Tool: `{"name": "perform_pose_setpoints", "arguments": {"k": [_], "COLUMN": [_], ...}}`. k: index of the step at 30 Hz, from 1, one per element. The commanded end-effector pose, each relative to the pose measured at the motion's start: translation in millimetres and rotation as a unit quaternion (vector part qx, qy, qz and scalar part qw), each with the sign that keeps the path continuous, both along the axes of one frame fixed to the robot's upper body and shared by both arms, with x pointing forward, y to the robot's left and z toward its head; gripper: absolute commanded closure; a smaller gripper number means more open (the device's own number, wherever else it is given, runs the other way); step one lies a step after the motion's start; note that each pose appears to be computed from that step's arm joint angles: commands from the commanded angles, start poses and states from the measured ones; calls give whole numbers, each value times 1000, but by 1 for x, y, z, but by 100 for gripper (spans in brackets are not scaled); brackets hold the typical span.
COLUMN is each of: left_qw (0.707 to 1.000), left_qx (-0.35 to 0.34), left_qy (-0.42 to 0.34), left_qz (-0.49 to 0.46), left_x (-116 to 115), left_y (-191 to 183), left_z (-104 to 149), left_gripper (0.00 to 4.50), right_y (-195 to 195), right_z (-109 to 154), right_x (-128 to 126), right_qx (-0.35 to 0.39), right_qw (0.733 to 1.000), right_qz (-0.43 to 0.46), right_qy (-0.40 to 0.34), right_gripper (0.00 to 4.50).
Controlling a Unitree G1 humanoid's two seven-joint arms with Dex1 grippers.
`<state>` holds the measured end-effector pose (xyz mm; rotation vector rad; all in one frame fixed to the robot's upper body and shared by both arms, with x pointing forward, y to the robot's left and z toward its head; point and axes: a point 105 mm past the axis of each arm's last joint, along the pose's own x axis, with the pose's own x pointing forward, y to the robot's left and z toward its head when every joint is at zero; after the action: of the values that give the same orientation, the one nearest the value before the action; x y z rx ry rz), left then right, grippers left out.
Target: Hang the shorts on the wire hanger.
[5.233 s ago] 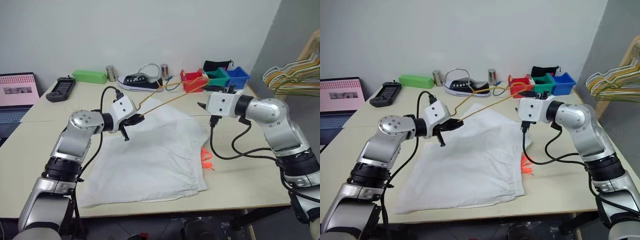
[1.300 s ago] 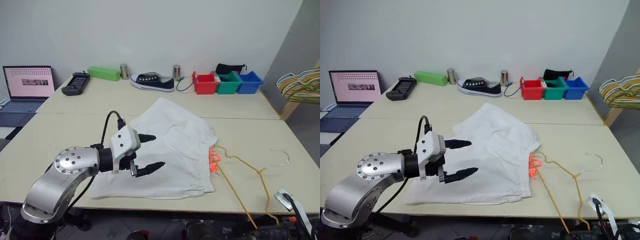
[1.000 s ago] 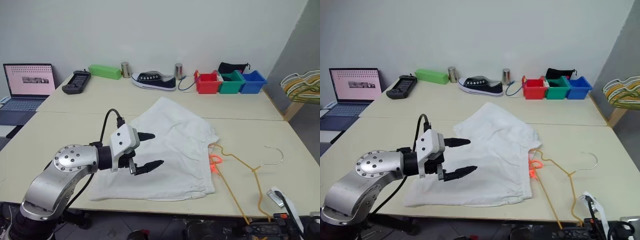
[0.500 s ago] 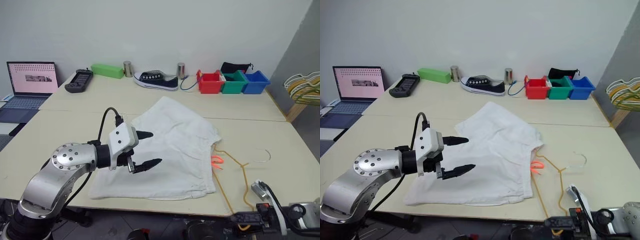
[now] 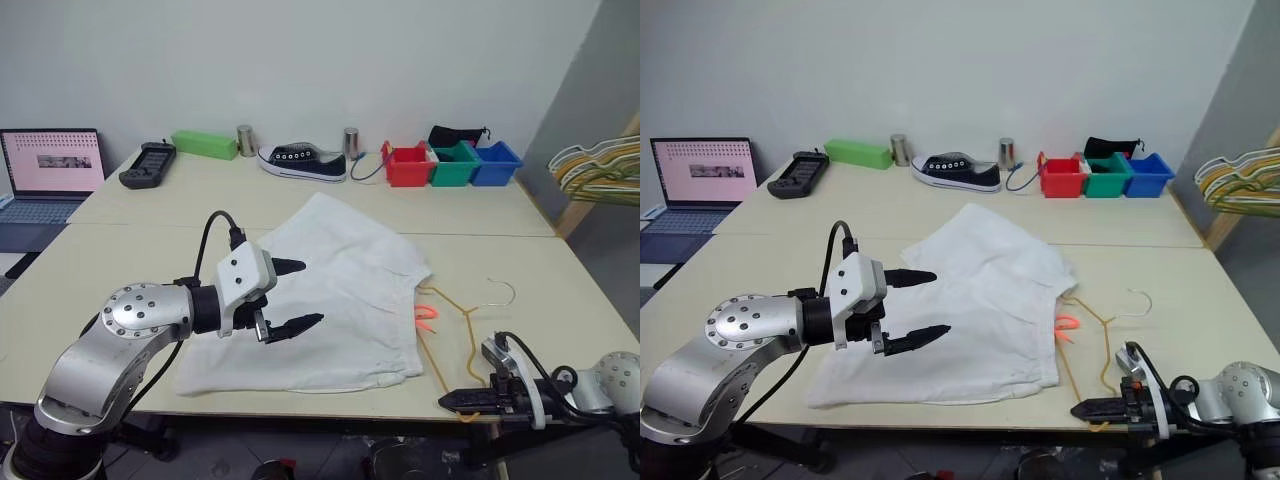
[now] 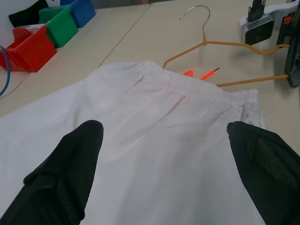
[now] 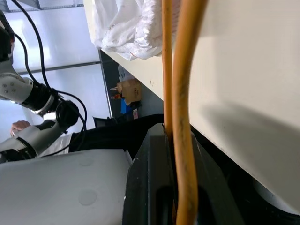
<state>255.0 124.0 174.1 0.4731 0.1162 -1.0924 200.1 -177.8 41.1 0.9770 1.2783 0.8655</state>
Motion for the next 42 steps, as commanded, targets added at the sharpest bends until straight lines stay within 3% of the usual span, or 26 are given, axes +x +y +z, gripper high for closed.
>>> {"name": "perform_pose_setpoints", "arguments": {"k": [1,14,23,30,33,36,42], "left_qw": [1000,999,999,999,999,999,999], "left_qx": [0,-6,-12,-10,-11,-16,-17], "left_qy": [-27,-32,-37,-35,-35,-39,-41], "left_qz": [-3,6,4,7,7,3,-9], "left_x": [0,1,2,3,6,8,11], "left_y": [-1,-1,-6,-2,-1,-2,-7], "left_z": [10,11,12,11,12,15,14], "left_gripper": [2,2,2,2,2,2,2], "right_y": [4,-9,1,-5,-12,-22,-31], "right_z": [23,51,42,50,65,76,73], "right_x": [23,5,44,58,60,52,36], "right_qx": [17,26,16,-64,-86,-85,-81], "right_qw": [999,999,1000,992,985,985,988], "right_qz": [-3,42,-1,12,24,29,35], "right_qy": [-44,-2,-13,-110,-146,-145,-130], "right_gripper": [450,450,450,450,450,450,450]}}
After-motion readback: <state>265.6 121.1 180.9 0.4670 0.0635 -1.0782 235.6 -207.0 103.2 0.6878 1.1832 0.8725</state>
